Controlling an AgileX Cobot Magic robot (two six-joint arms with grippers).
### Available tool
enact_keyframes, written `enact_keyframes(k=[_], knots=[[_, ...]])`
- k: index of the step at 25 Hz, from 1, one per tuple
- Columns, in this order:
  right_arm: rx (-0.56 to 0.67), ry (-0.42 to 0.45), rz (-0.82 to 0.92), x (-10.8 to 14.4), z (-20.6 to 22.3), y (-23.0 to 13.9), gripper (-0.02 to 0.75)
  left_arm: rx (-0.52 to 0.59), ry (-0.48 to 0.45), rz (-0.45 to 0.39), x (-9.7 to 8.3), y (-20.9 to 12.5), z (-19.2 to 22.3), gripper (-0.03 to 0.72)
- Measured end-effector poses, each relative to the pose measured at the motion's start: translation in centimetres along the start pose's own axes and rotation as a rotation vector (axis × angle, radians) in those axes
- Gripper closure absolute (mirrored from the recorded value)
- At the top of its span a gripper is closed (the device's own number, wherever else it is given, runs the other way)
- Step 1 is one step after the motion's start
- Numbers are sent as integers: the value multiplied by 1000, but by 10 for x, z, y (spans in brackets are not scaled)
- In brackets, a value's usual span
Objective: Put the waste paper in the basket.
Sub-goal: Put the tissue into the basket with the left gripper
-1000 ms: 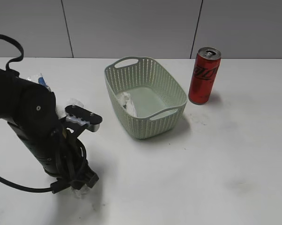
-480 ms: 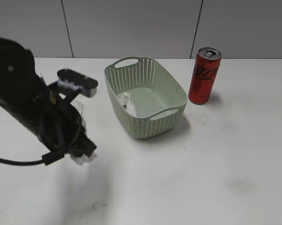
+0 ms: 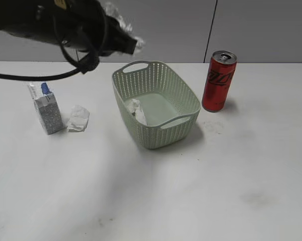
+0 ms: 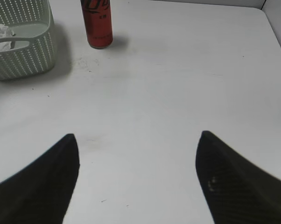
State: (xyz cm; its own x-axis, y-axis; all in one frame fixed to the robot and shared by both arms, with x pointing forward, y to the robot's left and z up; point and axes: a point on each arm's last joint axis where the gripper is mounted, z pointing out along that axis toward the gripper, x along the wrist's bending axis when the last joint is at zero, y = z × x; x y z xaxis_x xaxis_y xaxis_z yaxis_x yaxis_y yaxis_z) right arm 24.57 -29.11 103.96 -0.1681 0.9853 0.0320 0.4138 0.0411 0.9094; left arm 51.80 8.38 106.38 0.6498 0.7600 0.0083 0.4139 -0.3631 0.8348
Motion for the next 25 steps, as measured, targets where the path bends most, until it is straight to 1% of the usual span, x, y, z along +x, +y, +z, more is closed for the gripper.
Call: enact_keyframes(k=[1,3,5,6,9,12,14,16,17,21,22,24,25], knots=[[0,0,0,0,0,0,150,-69,17,1,2,5,4,617],[0,0,0,0,0,0,150,-171,46,0,5,10,14,618],[0,0,0,0,0,0,150,-251,71,0,7,11,27,618],[0,-1,-1,0,0,0,150,-272,80,0,8,10,32,618],[0,-1,-1,0,0,0,150,-295,97,1,10,1,53,618],[0,-3,-2,0,0,0,150,-253,100,2,11,-14,74,615],[0,-3,-2,0,0,0,150,-230,101,2,11,-23,84,591],[0,-3,-2,0,0,0,150,-218,103,3,11,-28,91,519],[0,-3,-2,0,0,0,150,-212,103,3,11,-30,93,457],[0,-3,-2,0,0,0,150,-224,106,2,12,-30,94,146],[0,-3,-2,0,0,0,150,-229,108,1,12,-30,94,85],[0,-3,-2,0,0,0,150,-236,109,0,12,-29,93,29],[0,-3,-2,0,0,0,150,-237,110,0,12,-29,93,15]])
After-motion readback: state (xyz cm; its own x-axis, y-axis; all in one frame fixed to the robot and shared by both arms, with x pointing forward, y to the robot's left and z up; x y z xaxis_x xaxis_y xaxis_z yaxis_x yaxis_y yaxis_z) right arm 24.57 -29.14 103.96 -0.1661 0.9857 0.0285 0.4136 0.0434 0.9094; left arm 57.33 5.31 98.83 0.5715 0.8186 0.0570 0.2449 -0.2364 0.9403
